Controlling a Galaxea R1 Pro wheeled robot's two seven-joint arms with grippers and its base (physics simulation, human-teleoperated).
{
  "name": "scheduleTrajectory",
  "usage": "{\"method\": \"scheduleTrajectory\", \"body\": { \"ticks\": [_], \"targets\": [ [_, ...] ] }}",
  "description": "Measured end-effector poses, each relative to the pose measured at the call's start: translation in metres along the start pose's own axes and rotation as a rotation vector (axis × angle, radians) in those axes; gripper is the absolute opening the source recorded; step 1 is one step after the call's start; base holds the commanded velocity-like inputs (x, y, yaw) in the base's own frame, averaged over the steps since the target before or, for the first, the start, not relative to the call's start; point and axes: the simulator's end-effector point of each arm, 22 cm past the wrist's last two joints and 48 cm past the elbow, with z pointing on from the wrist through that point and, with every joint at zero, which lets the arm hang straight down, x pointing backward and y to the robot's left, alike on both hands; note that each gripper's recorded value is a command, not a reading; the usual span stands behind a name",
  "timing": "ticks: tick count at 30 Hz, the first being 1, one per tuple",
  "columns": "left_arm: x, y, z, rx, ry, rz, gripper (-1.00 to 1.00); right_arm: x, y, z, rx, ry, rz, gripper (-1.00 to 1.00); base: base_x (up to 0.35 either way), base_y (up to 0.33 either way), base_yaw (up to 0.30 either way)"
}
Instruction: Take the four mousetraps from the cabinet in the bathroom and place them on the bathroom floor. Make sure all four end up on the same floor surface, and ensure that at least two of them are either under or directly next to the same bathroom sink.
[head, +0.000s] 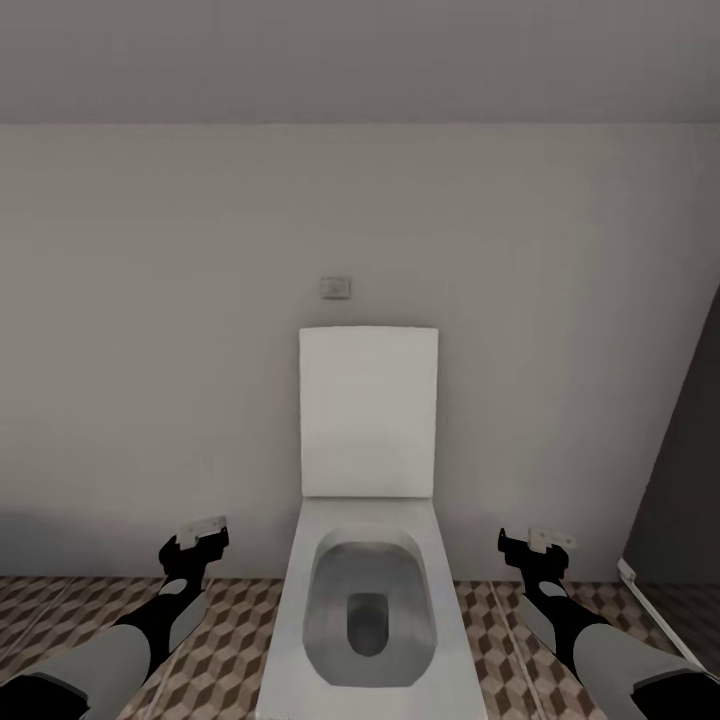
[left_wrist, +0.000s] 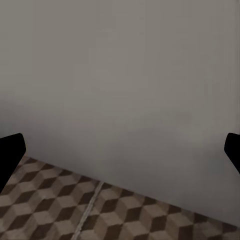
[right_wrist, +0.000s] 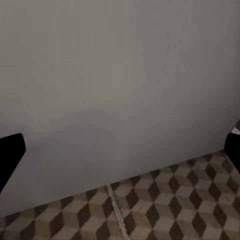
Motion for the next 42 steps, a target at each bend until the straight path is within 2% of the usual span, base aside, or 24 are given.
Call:
{"method": "scheduleTrajectory", "body": {
  "ticks": [11, 42],
  "targets": [
    [0.0017, 0.0005, 0.0002, 0.000, 0.006, 0.003, 1.00, 0.0004, 0.0000, 0.0002, 0.000, 0.001, 0.000, 1.00, -0.192, 0.072, 0.000],
    [0.0024, 0.0009, 0.0002, 0.001, 0.007, 0.007, 1.00, 0.0004, -0.0002, 0.0002, 0.000, 0.001, 0.000, 1.00, -0.299, 0.104, 0.000]
  ]
}}
